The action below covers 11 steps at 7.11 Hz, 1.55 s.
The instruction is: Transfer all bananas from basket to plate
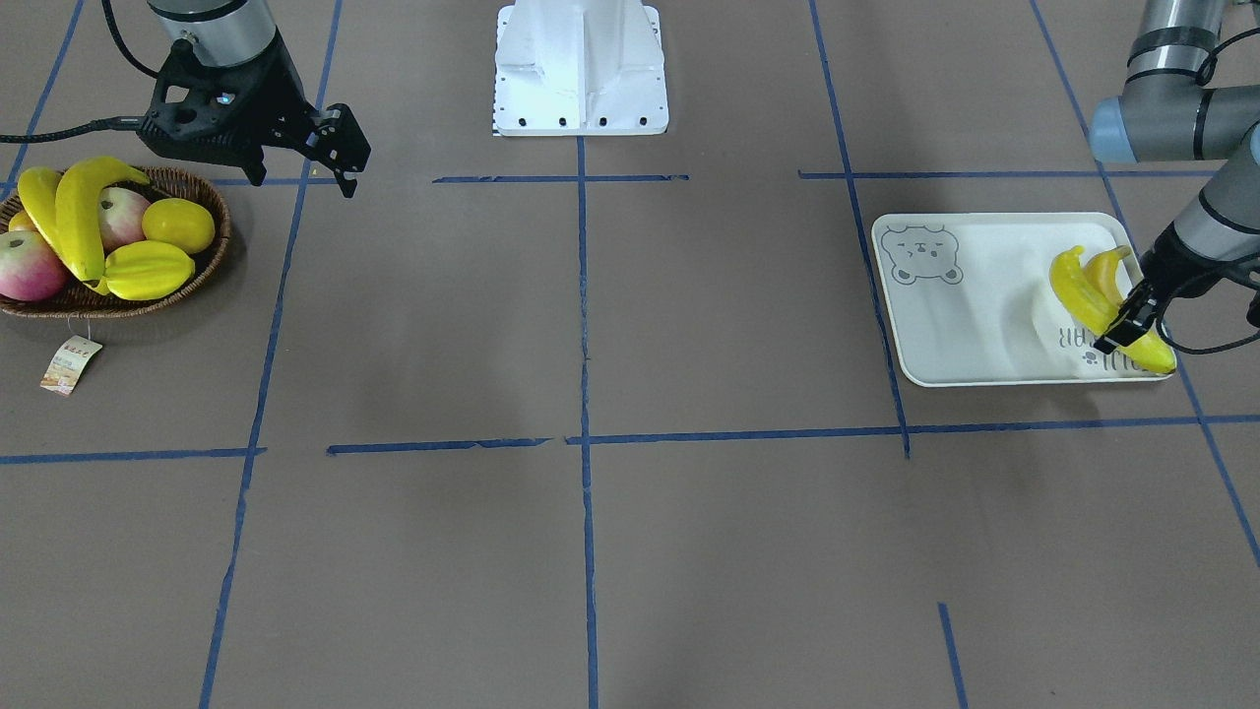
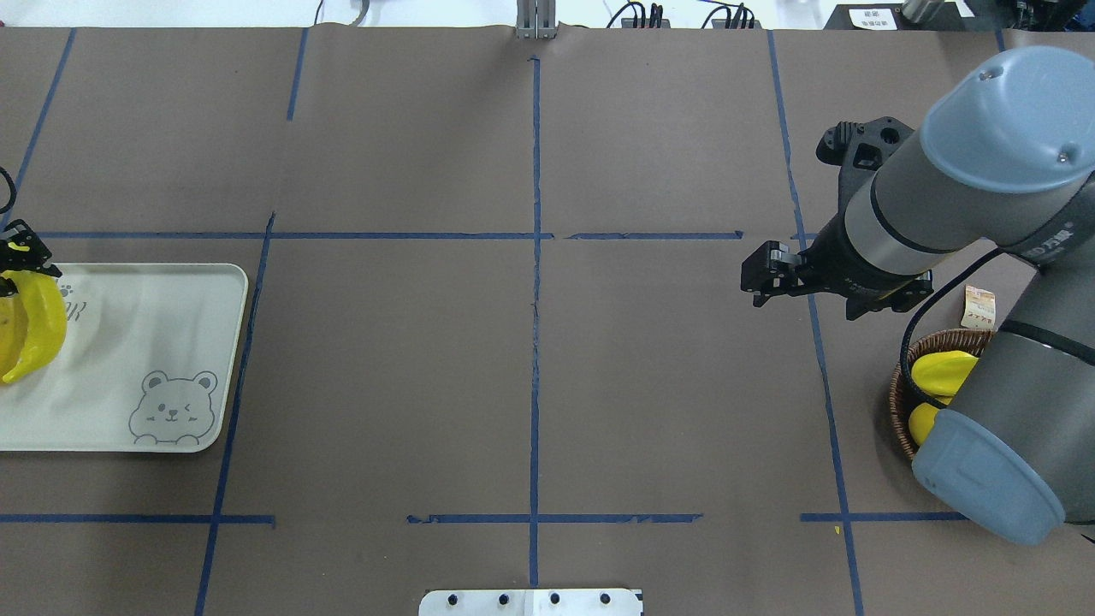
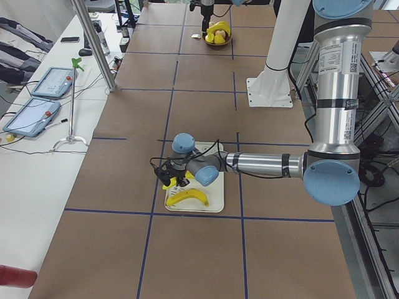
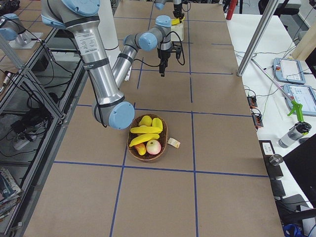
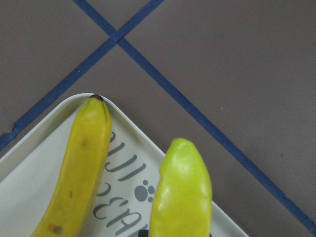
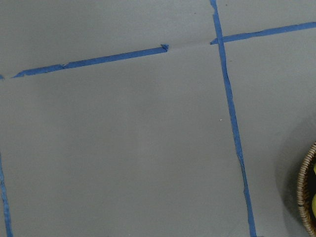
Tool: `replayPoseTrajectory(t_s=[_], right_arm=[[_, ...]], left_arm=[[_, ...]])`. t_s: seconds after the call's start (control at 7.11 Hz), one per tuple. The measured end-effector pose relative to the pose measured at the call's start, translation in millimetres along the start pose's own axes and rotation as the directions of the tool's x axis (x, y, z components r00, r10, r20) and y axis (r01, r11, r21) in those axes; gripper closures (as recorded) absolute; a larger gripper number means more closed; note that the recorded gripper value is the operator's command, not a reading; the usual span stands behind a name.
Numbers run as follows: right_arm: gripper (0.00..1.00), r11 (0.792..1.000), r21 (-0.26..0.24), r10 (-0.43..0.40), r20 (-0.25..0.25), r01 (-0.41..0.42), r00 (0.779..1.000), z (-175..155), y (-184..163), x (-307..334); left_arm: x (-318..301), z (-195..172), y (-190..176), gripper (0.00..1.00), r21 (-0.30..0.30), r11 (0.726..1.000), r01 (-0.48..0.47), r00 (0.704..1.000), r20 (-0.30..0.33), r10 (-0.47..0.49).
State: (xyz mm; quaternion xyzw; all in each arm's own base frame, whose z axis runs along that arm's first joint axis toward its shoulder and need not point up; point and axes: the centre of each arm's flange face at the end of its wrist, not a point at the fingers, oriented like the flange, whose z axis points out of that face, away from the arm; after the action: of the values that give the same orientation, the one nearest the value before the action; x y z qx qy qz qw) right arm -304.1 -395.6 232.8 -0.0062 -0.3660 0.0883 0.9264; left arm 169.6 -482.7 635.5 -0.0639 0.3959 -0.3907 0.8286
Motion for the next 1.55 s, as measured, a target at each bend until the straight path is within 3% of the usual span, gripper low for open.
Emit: replayPoseTrajectory(t_s=[0.14, 0.56, 0.84, 1.12, 1.55], right_arm=[[0.0, 1.0, 0.0, 0.0, 0.0, 0.0, 1.0, -0.1, 0.1, 0.1], [0.0, 1.0, 0.0, 0.002, -0.001, -0.002, 1.0, 0.1, 0.4, 1.4], [0.0, 1.0, -0.005, -0.008, -0.012, 0.008, 1.0, 2.5, 5.3, 15.7], [0.0, 0.998, -0.018, -0.062, -0.046, 0.061, 0.997, 9.0, 15.6, 49.0], [0.0, 0.994, -0.029, -0.108, -0.071, 0.106, 0.992, 8.8, 36.2, 100.1]], left_arm=[[-1.4, 1.9, -0.6, 0.01, -0.001, 1.0, 0.004, 1.0, -0.001, -0.004], [-0.7, -0.7, 1.2, 0.0, -0.003, 0.999, -0.033, 0.999, -0.017, 0.033], [5.7, -10.0, 6.6, 0.0, -0.055, 0.991, -0.121, 0.992, -0.046, 0.118], [20.7, -45.3, 5.3, 0.0, -0.127, 0.956, -0.265, 0.959, -0.141, 0.247], [60.6, -76.1, 26.0, 0.0, -0.137, 0.909, -0.393, 0.904, -0.24, 0.355]])
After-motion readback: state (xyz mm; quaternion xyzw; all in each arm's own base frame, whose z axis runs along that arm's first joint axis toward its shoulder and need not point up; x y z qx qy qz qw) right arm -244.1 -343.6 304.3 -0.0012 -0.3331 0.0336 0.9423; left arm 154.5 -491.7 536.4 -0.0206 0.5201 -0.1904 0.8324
